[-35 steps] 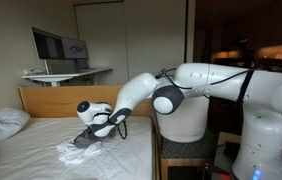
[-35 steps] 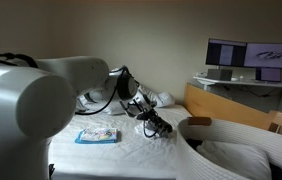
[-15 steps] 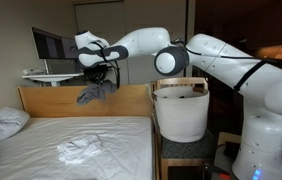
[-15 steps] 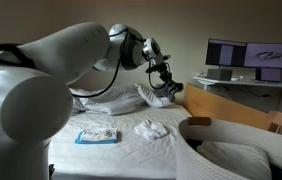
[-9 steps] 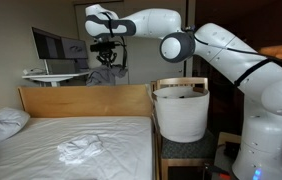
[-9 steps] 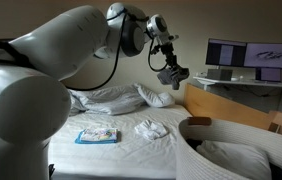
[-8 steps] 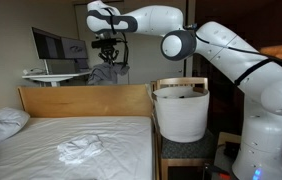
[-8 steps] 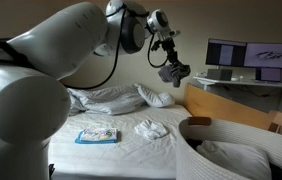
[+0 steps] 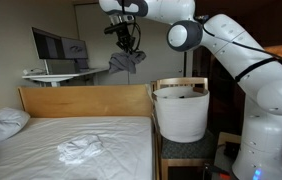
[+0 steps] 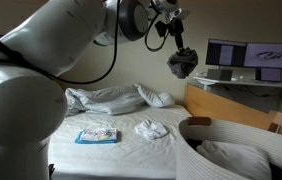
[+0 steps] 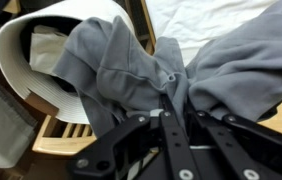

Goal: Put the gray and white clothes in the basket respectively

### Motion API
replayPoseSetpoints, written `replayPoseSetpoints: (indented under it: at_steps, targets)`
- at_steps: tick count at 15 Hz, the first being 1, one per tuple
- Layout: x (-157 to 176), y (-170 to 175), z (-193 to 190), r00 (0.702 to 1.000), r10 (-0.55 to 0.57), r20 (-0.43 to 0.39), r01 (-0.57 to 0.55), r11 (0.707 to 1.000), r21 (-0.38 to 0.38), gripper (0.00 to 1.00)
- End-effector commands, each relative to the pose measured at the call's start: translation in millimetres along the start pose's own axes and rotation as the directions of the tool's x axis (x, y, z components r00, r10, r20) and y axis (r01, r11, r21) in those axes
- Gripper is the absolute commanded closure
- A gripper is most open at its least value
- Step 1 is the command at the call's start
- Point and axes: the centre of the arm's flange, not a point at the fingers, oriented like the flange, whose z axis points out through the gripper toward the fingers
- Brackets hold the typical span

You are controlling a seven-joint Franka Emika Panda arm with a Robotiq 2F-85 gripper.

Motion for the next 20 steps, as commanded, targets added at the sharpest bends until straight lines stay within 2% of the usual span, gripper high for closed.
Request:
replayPoseSetpoints:
  at_steps: [1,4,7,10,13,15,16,20]
  targets:
    - [14,45,24,0.982,0.178,0.057,-0.173,0.982,-0.079,0.97]
    - [38,70,39,0.947,0.31,0.088,-0.295,0.943,-0.156,0.97]
    - [58,97,48,0.891,0.437,0.12,-0.403,0.885,-0.232,0.97]
    - [76,131,56,0.816,0.555,0.16,-0.494,0.814,-0.304,0.97]
    - [92,161,56,0.725,0.661,0.197,-0.568,0.734,-0.372,0.97]
    - [98,175,54,0.65,0.734,0.197,-0.627,0.664,-0.407,0.97]
    - [93,170,63,0.61,0.771,0.181,-0.662,0.622,-0.418,0.97]
    - [82,152,58,0.453,0.89,0.047,-0.792,0.426,-0.437,0.97]
